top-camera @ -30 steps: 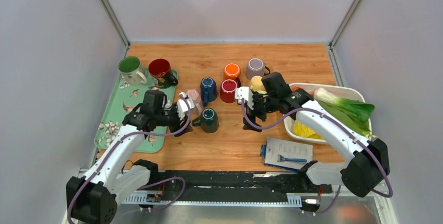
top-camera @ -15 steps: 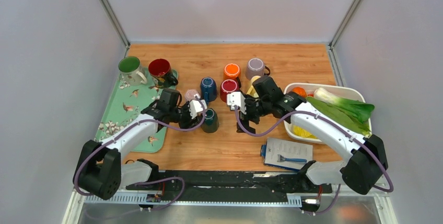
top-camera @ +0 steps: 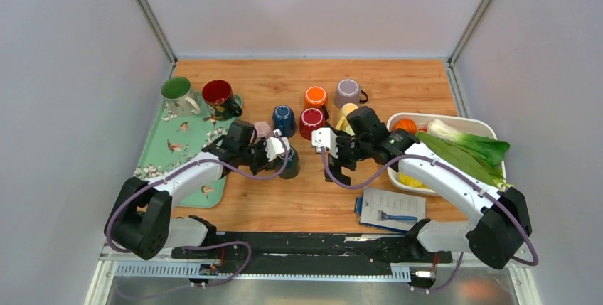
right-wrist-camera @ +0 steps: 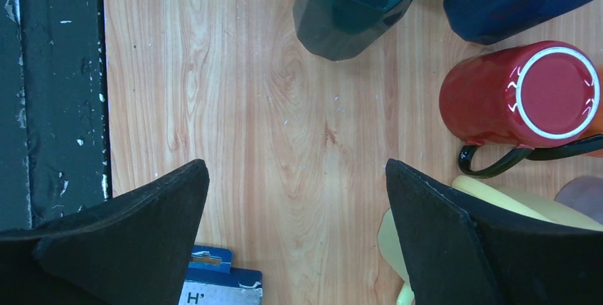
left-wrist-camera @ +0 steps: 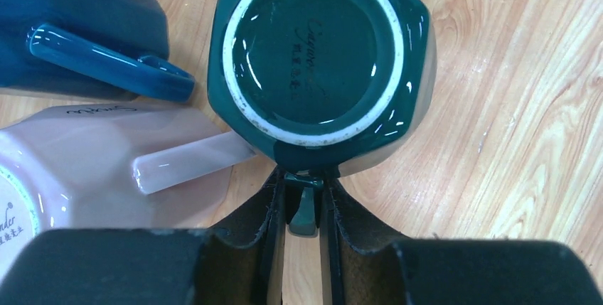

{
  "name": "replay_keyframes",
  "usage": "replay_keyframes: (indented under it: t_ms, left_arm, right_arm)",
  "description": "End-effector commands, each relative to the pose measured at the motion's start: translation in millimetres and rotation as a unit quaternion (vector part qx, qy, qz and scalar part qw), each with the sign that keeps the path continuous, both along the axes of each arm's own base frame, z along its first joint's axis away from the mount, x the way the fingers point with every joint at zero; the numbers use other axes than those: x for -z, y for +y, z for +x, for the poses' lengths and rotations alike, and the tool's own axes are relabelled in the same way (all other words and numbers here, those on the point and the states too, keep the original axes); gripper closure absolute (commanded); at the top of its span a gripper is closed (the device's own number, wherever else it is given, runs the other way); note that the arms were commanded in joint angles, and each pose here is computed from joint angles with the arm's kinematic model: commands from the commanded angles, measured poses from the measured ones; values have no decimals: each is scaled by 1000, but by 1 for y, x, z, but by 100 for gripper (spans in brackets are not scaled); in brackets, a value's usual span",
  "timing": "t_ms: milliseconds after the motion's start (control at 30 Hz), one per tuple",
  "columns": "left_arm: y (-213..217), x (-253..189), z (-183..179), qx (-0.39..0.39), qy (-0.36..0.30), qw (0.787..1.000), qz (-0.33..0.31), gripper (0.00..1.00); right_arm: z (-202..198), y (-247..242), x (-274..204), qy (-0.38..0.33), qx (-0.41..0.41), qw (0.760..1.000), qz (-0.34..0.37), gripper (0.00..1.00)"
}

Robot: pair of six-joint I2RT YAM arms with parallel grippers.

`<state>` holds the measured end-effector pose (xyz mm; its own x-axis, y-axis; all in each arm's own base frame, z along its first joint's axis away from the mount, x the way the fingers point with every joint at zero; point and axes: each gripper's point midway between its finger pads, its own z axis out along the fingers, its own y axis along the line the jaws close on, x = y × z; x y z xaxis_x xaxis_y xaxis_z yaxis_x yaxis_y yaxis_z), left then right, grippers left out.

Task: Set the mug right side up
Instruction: Turn over the cup at the center of the board.

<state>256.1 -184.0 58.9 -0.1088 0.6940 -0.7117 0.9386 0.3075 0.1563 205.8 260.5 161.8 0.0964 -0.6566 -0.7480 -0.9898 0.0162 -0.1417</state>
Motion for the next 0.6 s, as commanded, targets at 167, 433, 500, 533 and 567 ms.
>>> replay_keyframes:
  t_ms: [167,433,500,533,567]
  left_arm:
    - [-25,-74,-9,-13,40,995,-90,100]
    - [-48,-146,-9,-82,186,945,-257,100]
    - [-51,-158,-6,-96,253,913,-304,100]
    - [-53,-159,2,-98,270,903,-321,100]
    - [-52,-168,-1,-109,331,871,-347,100]
  right_arm:
    - [28,6,-26,-105,13,994,30,0]
    - [30,27,-66,-240,-15,967,85,5]
    - [31,33,-80,-290,-20,952,98,8]
    - [34,36,-92,-326,-7,939,113,9]
    - [40,35,-104,-367,17,921,127,9]
